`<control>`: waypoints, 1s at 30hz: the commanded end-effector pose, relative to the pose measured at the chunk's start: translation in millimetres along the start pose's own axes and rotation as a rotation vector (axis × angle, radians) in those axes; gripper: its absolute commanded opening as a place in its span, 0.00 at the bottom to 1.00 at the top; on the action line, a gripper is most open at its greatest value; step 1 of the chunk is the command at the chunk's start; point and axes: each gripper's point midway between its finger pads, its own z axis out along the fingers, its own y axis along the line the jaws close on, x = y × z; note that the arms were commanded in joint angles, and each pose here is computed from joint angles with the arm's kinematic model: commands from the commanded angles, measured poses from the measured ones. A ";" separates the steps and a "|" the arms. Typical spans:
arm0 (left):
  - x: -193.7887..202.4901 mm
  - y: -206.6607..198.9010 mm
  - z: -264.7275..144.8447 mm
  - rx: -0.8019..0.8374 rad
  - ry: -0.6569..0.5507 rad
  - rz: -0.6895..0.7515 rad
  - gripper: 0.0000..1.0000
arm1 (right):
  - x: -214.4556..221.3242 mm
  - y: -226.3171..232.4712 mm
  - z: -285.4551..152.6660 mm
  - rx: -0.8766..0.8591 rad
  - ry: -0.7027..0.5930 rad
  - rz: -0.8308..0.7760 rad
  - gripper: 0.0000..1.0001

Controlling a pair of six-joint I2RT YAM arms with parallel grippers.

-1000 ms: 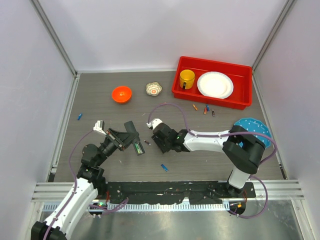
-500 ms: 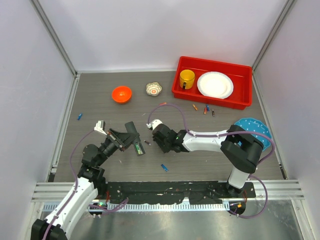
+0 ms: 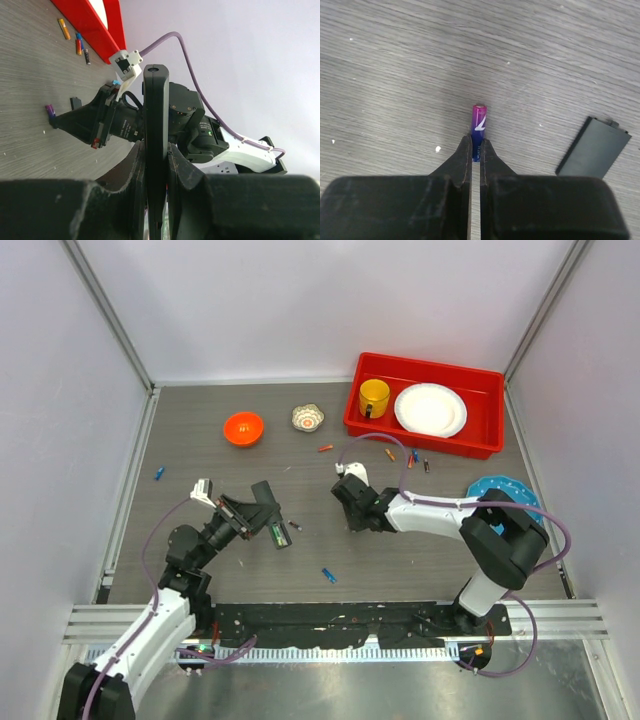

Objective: Load the batteries into the remote control

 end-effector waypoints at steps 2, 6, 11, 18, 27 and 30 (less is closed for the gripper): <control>-7.6 -17.2 5.0 0.086 -0.026 0.058 0.00 | 10.7 -15.6 -6.2 0.090 0.030 0.055 0.01; -8.3 -18.5 8.3 0.083 -0.018 0.066 0.00 | 17.9 -16.6 -2.0 0.101 0.057 0.054 0.07; -9.1 -20.8 11.0 0.078 -0.010 0.080 0.00 | 16.4 -18.6 -1.8 0.117 0.058 0.050 0.24; -8.1 -18.4 11.0 0.070 -0.006 0.081 0.00 | 15.4 -20.6 -3.1 0.132 0.067 0.040 0.31; -8.3 -16.7 12.3 0.062 -0.003 0.083 0.00 | 23.9 -20.2 -2.8 0.126 0.100 0.024 0.24; -8.7 -16.6 13.8 0.062 -0.002 0.081 0.00 | 25.1 -19.0 -1.7 0.118 0.106 0.023 0.13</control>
